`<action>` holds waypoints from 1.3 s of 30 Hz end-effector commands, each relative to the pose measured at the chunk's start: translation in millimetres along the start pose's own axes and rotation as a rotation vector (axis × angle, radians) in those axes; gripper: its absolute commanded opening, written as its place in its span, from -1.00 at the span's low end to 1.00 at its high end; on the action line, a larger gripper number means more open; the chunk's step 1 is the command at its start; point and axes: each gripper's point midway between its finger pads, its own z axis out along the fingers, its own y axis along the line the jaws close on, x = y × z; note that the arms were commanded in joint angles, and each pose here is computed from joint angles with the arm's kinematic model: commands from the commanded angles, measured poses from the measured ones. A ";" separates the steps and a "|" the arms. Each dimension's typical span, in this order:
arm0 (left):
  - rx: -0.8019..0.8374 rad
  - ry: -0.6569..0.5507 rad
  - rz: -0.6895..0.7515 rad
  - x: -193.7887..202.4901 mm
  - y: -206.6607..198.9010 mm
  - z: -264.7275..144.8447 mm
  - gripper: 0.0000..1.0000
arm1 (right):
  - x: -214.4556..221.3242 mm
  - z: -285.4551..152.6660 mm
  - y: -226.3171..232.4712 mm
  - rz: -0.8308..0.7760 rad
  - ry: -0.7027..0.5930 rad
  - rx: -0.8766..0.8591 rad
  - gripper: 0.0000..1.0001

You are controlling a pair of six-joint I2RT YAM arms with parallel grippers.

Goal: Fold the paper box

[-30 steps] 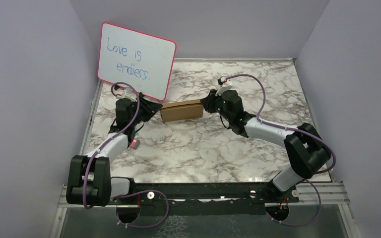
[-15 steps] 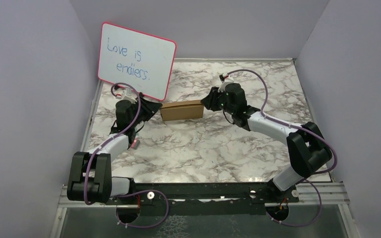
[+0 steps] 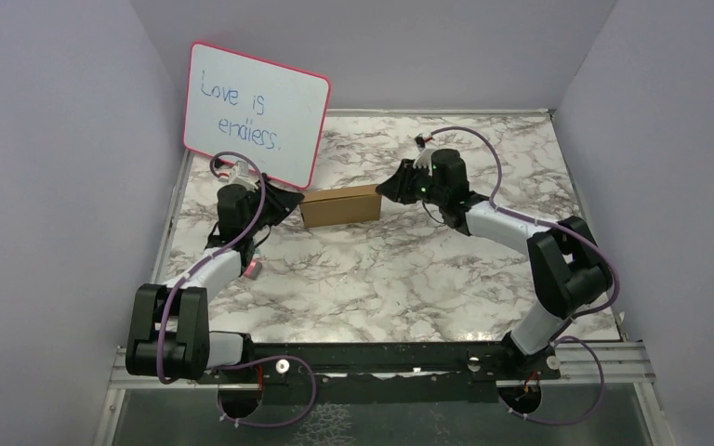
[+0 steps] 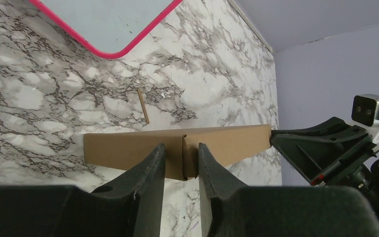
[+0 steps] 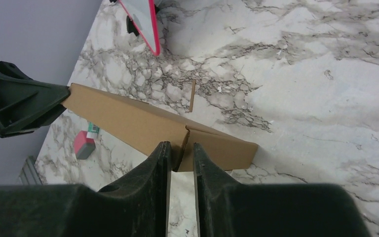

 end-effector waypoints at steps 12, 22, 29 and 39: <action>-0.158 0.271 0.016 85.3 46.1 -5.8 -1.00 | 107.9 -33.0 -67.6 0.115 0.327 0.195 -0.67; -0.232 0.268 0.089 94.7 55.3 -2.3 -1.00 | 97.6 -35.7 -67.8 0.188 0.308 0.174 -0.59; -0.128 0.336 -0.119 116.2 59.8 -9.7 -1.00 | 85.0 -29.0 -62.3 0.193 0.292 0.150 -0.53; -0.172 0.335 -0.217 125.8 84.0 -14.2 -1.00 | 107.1 -27.5 -78.8 0.189 0.333 0.191 -0.54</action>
